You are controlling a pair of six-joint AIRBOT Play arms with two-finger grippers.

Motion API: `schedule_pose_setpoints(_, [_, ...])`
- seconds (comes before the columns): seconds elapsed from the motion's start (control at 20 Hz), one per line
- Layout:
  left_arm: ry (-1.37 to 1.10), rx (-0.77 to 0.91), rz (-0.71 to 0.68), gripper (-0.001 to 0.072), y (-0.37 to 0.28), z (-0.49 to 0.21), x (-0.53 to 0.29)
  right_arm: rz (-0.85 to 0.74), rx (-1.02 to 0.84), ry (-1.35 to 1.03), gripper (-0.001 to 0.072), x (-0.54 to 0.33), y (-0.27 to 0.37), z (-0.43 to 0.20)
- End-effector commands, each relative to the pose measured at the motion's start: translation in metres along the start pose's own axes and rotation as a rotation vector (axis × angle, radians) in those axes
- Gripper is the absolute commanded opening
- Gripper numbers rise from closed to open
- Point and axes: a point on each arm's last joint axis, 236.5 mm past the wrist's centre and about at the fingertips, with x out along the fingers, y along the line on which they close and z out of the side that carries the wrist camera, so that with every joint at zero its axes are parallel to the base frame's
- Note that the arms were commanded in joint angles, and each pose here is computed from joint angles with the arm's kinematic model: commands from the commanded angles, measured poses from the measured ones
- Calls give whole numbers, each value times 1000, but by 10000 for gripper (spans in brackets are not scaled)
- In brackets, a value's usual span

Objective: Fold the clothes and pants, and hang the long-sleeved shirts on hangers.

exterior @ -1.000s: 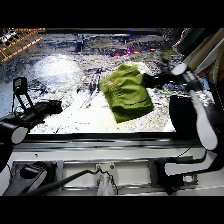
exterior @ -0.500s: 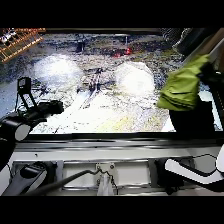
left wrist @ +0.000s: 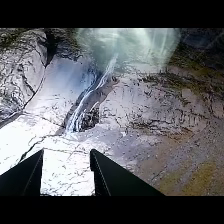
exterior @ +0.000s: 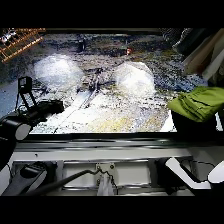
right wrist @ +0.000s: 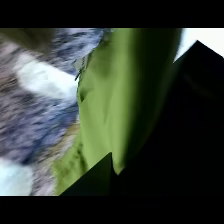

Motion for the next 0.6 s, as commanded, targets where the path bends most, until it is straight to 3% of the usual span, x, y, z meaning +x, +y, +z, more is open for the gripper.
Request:
schedule_pose_setpoints(0.0, [1,5,1,326,0,0,0,-119,74,-62,40,-3,-52,-14])
schedule_pose_setpoints(0.45, [3,27,1,326,0,0,0,-371,91,104,43,25,-158,-131])
schedule_pose_setpoints(0.5, [3,27,1,326,0,0,0,-375,99,136,189,28,-161,-144])
schedule_pose_setpoints(0.55, [3,27,1,326,0,0,0,-378,109,171,486,28,-162,-153])
